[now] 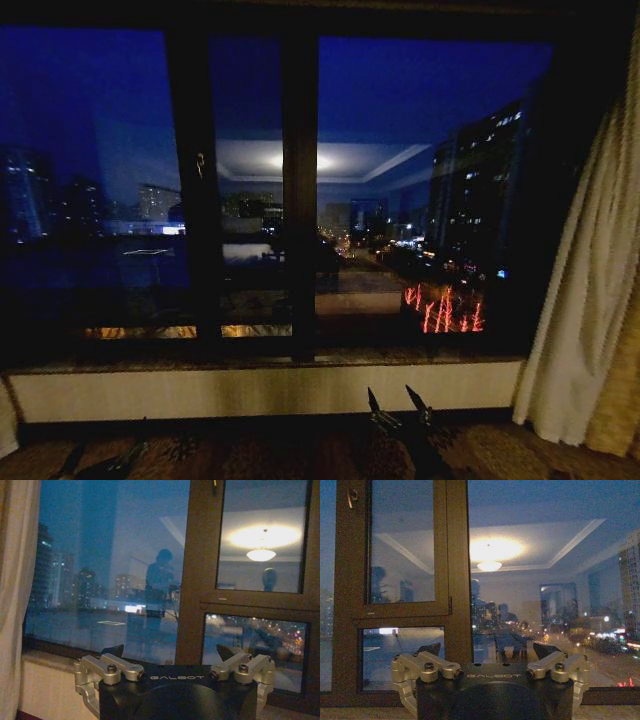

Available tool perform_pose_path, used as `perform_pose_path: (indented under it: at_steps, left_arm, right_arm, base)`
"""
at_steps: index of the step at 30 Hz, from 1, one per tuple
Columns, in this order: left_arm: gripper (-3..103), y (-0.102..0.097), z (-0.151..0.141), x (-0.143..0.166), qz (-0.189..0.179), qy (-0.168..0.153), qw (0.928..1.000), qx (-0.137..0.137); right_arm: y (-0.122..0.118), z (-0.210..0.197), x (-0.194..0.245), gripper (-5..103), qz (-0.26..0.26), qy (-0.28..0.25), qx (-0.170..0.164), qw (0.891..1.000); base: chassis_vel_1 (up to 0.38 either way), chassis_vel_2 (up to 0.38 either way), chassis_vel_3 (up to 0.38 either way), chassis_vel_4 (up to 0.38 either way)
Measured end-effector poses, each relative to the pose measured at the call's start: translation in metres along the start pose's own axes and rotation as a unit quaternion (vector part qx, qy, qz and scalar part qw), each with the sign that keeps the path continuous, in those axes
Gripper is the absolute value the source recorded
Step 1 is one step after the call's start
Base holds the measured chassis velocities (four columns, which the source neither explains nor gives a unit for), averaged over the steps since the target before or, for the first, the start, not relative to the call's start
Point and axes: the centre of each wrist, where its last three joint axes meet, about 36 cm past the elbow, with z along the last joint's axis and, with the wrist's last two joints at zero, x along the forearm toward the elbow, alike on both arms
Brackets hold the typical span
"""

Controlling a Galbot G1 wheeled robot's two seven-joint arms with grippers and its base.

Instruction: Open the curtains by pulling them apart, changing their state from closed to fully open.

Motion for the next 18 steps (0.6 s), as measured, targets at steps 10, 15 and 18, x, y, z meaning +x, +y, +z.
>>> perform_pose_path:
  at_steps: [10, 15, 18]
  left_arm:
    - [100, 0.0001, 0.0035, -0.0038, 0.003, 0.002, 1.0000, -0.001]
    - [100, 0.0009, 0.0035, -0.0050, 0.004, 0.002, 1.0000, -0.003]
    - [100, 0.0012, 0.0038, -0.0053, 0.004, 0.002, 1.0000, -0.003]
  right_arm:
    - [-0.0009, 0.0012, 0.0002, 100, 0.002, 0.002, 0.001, 1.000]
    - [-0.0007, 0.0008, 0.0004, 100, 0.002, 0.001, 0.002, 1.000]
    - [-0.0004, 0.0005, 0.0009, 100, 0.001, 0.001, 0.004, 1.000]
  base:
    - [0.000, 0.000, 0.000, 0.000]
    - [0.000, 0.000, 0.000, 0.000]
    - [0.000, 0.000, 0.000, 0.000]
